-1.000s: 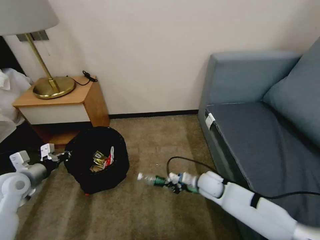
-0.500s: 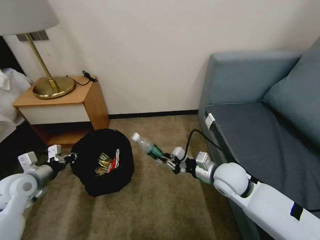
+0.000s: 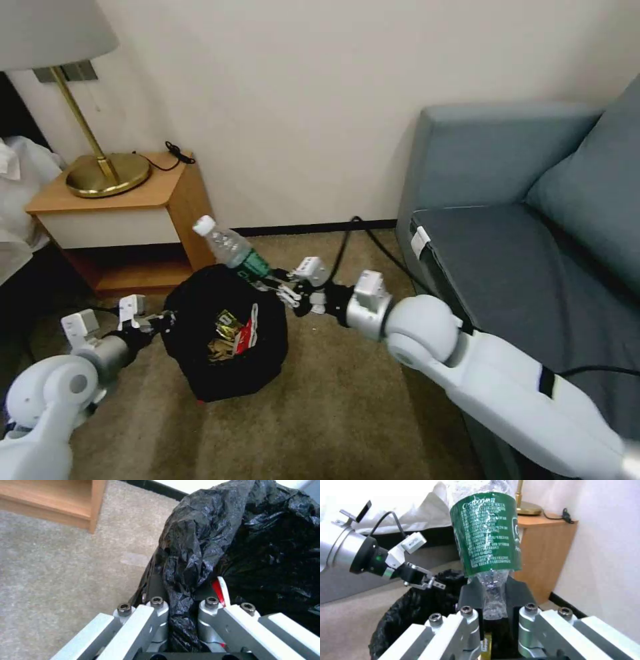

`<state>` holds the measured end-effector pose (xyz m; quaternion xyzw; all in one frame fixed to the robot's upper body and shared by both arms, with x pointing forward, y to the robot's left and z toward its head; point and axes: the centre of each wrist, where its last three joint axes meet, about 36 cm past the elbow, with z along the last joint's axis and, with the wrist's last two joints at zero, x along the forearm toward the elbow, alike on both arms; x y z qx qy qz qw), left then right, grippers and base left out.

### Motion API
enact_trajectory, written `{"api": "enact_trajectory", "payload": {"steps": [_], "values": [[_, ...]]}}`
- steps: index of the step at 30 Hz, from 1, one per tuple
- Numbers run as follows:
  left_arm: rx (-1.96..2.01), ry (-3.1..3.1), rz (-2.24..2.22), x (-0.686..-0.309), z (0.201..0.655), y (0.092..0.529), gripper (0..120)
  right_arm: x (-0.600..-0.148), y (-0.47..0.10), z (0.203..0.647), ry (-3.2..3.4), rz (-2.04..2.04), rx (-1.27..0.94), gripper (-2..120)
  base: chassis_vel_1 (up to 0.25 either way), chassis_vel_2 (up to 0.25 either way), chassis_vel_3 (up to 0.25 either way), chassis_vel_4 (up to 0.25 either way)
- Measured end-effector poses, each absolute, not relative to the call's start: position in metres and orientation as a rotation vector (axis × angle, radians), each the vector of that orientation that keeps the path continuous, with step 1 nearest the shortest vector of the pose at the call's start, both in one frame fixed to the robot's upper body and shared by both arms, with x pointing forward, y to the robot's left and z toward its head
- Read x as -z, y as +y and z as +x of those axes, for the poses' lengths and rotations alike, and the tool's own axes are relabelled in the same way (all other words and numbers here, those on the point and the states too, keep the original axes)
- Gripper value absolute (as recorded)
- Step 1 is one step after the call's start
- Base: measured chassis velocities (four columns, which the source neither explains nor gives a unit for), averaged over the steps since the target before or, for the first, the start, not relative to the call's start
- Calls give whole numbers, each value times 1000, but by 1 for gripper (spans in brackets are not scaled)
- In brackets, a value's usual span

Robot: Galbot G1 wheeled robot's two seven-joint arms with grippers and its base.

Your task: Pick up the trash bin, then pick up the garbage on the floor and place it into the trash bin.

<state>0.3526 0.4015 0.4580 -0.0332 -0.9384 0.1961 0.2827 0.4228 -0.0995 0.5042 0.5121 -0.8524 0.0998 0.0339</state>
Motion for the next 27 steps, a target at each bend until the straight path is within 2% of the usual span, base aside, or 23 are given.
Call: {"api": "enact_trajectory", "payload": {"steps": [1,2,5,7,8,12,13,17,18,22,27], "values": [[-526,-2513,-89,-458,352,400,7,-502,-98,423,-2620,1572,-309,13,0,0,0,0],[-527,-2512,-89,-458,351,400,7,-500,-96,422,-2616,1568,-311,21,0,0,0,0],[-526,-2512,-86,-457,351,400,7,-496,-95,421,-2607,1566,-313,28,0,0,0,0],[-526,-2512,-85,-457,350,401,7,-491,-95,419,-2595,1565,-315,38,0,0,0,0],[-526,-2512,-85,-457,350,401,7,-491,-95,419,-2595,1565,-315,38,0,0,0,0],[-531,-2512,-84,-457,350,400,7,-487,-96,417,-2587,1562,-311,56,0,0,0,0],[-531,-2512,-84,-457,350,400,7,-487,-96,417,-2587,1562,-311,56,0,0,0,0],[-533,-2512,-85,-458,350,400,7,-484,-96,415,-2584,1558,-308,73,0,0,0,0],[-533,-2512,-85,-458,350,400,7,-484,-96,415,-2584,1558,-308,73,0,0,0,0],[-535,-2513,-73,-459,348,404,7,-483,-101,411,-2591,1545,-300,93,0,0,0,0],[-537,-2514,-61,-460,346,410,7,-483,-108,406,-2614,1522,-286,99,0,0,0,0]]}}
